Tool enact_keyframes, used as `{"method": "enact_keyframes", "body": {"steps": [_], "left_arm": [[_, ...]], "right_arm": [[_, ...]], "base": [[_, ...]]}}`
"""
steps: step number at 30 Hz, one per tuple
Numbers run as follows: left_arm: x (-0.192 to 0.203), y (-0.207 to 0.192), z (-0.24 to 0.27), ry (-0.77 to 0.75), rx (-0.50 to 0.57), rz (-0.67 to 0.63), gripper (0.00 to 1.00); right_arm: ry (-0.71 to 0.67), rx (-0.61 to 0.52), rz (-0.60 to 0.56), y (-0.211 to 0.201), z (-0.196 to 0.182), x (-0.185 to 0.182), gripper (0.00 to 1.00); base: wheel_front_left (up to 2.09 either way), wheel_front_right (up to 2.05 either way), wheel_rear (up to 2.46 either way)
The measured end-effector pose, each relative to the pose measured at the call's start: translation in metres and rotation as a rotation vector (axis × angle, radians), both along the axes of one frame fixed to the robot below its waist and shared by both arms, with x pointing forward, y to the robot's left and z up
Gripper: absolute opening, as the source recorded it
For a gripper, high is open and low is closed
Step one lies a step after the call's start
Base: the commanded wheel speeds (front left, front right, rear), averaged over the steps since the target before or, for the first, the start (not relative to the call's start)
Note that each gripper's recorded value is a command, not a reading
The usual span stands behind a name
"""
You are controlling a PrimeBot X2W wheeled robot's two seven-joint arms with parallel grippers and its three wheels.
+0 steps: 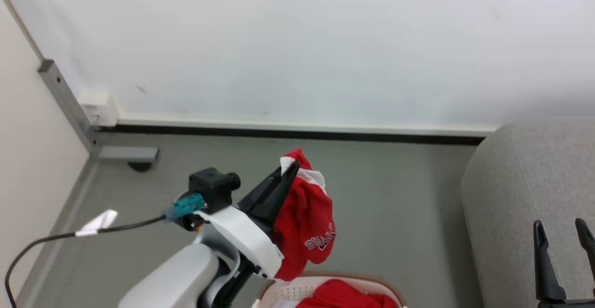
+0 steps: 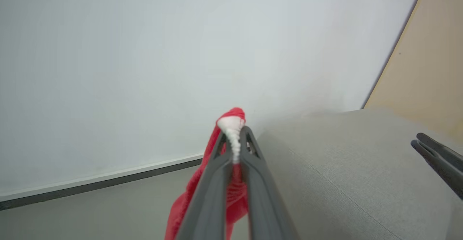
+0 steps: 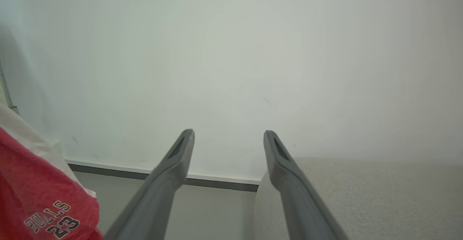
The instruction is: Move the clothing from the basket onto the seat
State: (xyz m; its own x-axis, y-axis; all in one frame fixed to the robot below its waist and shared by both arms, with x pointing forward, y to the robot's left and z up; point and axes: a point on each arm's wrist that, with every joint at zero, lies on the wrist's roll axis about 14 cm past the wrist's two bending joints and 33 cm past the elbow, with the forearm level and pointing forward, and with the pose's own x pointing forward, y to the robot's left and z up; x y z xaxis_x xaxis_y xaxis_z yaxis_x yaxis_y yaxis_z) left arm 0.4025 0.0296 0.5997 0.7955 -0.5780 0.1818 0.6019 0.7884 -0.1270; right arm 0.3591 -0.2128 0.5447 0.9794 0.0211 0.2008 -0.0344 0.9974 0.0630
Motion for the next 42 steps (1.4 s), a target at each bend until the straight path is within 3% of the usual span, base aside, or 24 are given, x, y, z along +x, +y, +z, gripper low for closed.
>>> {"method": "enact_keyframes", "body": {"steps": [10, 24, 31, 35, 36, 37, 42], "left_arm": [[-0.022, 0.013, 0.053, -0.108, 0.033, 0.000, 0.00], [-0.049, -0.032, 0.062, -0.114, 0.040, -0.154, 0.00], [-0.066, -0.059, 0.062, -0.114, 0.045, -0.249, 0.00], [-0.079, -0.073, 0.062, -0.108, 0.038, -0.303, 0.00], [-0.081, -0.075, 0.062, -0.108, 0.035, -0.310, 0.00], [-0.082, -0.076, 0.061, -0.105, 0.037, -0.313, 0.00], [-0.078, -0.074, 0.051, -0.073, 0.041, -0.290, 0.00]], "right_arm": [[-0.063, -0.035, 0.101, 0.019, 0.022, -0.011, 1.00], [-0.082, -0.179, 0.705, 0.176, 0.049, -0.027, 1.00], [-0.015, -0.278, 0.782, 0.200, 0.026, -0.017, 1.00], [0.037, -0.266, 0.798, 0.212, 0.011, -0.012, 1.00], [0.057, -0.242, 0.803, 0.215, 0.008, -0.012, 0.46], [0.077, -0.216, 0.812, 0.219, 0.004, -0.013, 0.00], [0.110, -0.126, 0.797, 0.217, 0.003, -0.007, 0.00]], "base": [[0.00, 0.00, 0.00], [0.00, 0.00, 0.00], [0.00, 0.00, 0.00], [0.00, 0.00, 0.00], [0.00, 0.00, 0.00], [0.00, 0.00, 0.00], [0.00, 0.00, 0.00]]}}
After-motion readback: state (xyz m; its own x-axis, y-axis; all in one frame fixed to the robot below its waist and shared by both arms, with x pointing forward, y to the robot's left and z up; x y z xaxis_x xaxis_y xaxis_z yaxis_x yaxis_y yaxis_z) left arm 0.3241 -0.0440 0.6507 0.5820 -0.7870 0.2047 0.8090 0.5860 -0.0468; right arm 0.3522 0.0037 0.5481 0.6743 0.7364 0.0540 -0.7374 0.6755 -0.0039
